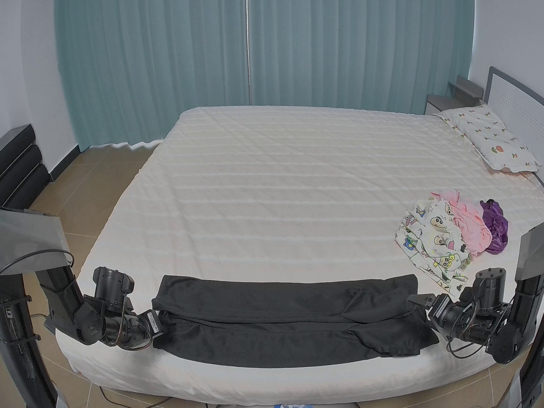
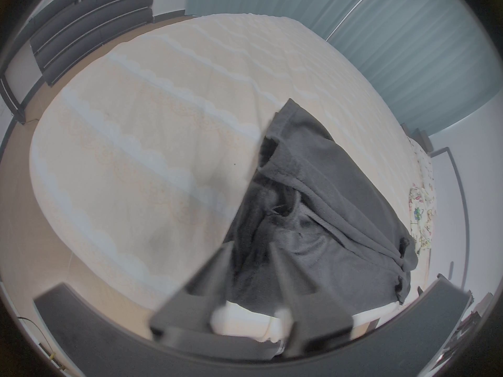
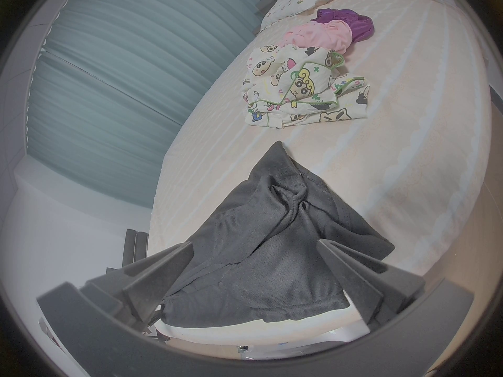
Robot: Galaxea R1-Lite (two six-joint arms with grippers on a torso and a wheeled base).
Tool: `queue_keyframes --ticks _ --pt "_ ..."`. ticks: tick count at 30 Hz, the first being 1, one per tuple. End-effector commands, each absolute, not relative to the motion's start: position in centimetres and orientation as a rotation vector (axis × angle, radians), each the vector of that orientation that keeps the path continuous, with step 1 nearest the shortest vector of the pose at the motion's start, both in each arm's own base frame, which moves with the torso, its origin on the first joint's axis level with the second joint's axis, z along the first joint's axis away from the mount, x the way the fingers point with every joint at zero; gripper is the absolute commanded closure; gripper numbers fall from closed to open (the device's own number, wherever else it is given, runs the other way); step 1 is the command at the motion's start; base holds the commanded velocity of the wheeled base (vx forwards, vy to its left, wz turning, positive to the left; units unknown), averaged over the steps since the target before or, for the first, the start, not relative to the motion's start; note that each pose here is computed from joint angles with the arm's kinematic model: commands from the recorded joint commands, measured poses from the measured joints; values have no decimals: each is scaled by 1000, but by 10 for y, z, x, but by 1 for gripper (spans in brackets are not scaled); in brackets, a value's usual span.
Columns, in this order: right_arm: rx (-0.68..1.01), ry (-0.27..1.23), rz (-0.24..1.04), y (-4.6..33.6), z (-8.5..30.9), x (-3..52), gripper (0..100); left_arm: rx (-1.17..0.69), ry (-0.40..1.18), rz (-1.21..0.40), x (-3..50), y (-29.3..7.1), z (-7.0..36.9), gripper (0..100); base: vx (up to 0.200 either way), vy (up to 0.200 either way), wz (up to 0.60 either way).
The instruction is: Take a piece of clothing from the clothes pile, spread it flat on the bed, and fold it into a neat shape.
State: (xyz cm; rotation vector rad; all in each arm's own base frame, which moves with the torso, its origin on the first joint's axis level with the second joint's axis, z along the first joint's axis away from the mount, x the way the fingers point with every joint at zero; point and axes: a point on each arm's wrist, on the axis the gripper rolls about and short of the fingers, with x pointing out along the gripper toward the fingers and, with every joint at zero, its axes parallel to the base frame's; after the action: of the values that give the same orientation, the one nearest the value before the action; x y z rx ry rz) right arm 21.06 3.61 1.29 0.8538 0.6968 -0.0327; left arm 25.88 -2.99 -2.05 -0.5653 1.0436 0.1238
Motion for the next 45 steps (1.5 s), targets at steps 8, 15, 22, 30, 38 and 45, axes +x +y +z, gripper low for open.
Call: queue_keyframes --ticks 8,15,22,30,38,45 --pt "849 717 -41 36 11 206 0 -528 1094 196 240 -27 -27 100 0 0 0" --pt "849 718 -40 36 11 206 0 -506 1106 242 235 -24 -29 100 0 0 0" --pt "850 719 -42 36 10 206 0 -509 1119 249 233 -23 -29 0 0 0 0" --pt "849 716 -40 36 11 206 0 -627 961 196 248 -19 7 0 0 0 0" --pt "851 717 -43 36 11 206 0 -617 905 150 275 -25 10 0 0 0 0" --pt "852 720 -48 35 10 206 0 -558 960 124 275 -32 -3 0 0 0 0"
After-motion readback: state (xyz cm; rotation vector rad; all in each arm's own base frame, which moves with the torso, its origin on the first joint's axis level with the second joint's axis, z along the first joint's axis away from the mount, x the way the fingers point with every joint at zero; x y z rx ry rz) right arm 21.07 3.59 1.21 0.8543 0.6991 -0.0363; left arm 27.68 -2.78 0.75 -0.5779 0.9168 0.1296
